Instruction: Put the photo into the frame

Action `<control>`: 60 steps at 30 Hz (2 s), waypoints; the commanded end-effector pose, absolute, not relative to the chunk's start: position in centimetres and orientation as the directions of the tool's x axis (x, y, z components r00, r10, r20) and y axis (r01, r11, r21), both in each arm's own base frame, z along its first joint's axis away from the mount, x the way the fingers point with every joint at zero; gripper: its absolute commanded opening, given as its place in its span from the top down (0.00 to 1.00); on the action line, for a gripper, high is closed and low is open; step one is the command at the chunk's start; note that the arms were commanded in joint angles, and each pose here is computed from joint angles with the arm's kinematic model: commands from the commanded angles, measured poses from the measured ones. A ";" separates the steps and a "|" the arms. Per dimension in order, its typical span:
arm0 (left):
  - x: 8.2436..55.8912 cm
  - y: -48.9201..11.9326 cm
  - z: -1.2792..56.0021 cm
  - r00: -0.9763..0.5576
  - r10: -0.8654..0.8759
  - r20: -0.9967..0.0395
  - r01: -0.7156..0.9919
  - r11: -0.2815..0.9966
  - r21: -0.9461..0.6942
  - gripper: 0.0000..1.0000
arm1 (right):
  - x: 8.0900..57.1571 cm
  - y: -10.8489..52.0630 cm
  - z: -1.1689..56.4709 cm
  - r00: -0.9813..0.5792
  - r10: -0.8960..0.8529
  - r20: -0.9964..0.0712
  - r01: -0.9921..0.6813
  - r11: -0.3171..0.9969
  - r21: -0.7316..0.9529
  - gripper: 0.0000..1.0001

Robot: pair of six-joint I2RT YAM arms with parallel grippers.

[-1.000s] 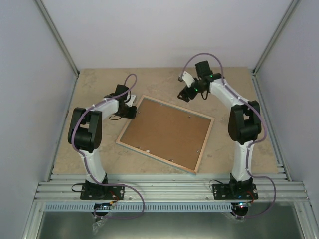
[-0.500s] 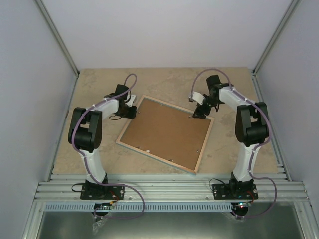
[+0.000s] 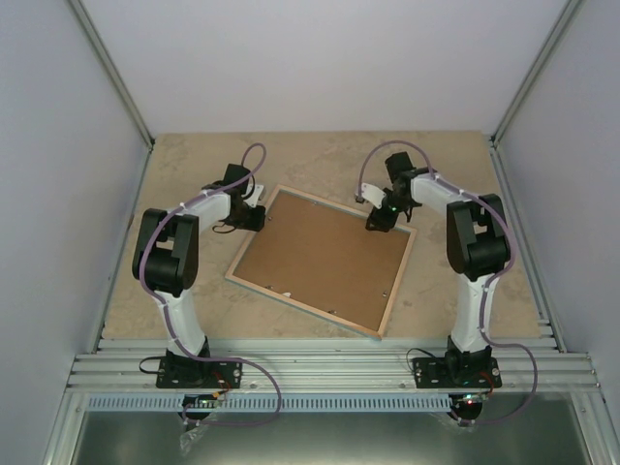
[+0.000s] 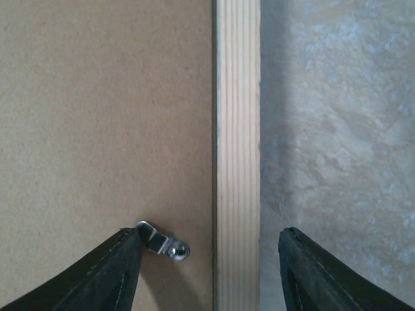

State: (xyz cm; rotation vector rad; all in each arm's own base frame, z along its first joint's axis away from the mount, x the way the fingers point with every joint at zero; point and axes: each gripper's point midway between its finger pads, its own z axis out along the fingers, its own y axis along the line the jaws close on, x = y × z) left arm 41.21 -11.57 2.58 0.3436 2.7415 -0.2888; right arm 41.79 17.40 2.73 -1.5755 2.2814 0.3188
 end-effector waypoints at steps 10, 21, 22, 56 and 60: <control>39.0 -12.0 -0.1 -0.935 0.220 -0.278 0.275 0.945 -0.177 0.71 | 42.2 15.5 -2.1 -0.551 -0.781 -0.294 -0.808 0.587 -0.046 0.68; 39.0 -11.8 -0.4 -0.937 0.220 -0.270 0.270 0.949 -0.164 0.73 | 42.6 14.1 -0.9 -0.480 -0.836 -0.264 -0.839 0.526 -0.140 0.70; 39.0 -11.8 -0.4 -0.937 0.220 -0.270 0.270 0.949 -0.163 0.73 | 42.6 14.0 -0.7 -0.471 -0.842 -0.263 -0.843 0.517 -0.145 0.70; 39.6 -12.0 -0.3 -0.945 0.189 -0.267 0.241 0.954 -0.178 0.69 | 45.5 14.0 1.8 -0.518 -0.802 -0.298 -0.813 0.570 -0.119 0.77; 40.3 -12.4 1.5 -0.931 0.186 -0.313 0.253 0.948 -0.191 0.62 | 45.8 14.8 2.6 -0.503 -0.797 -0.333 -0.822 0.560 -0.099 0.71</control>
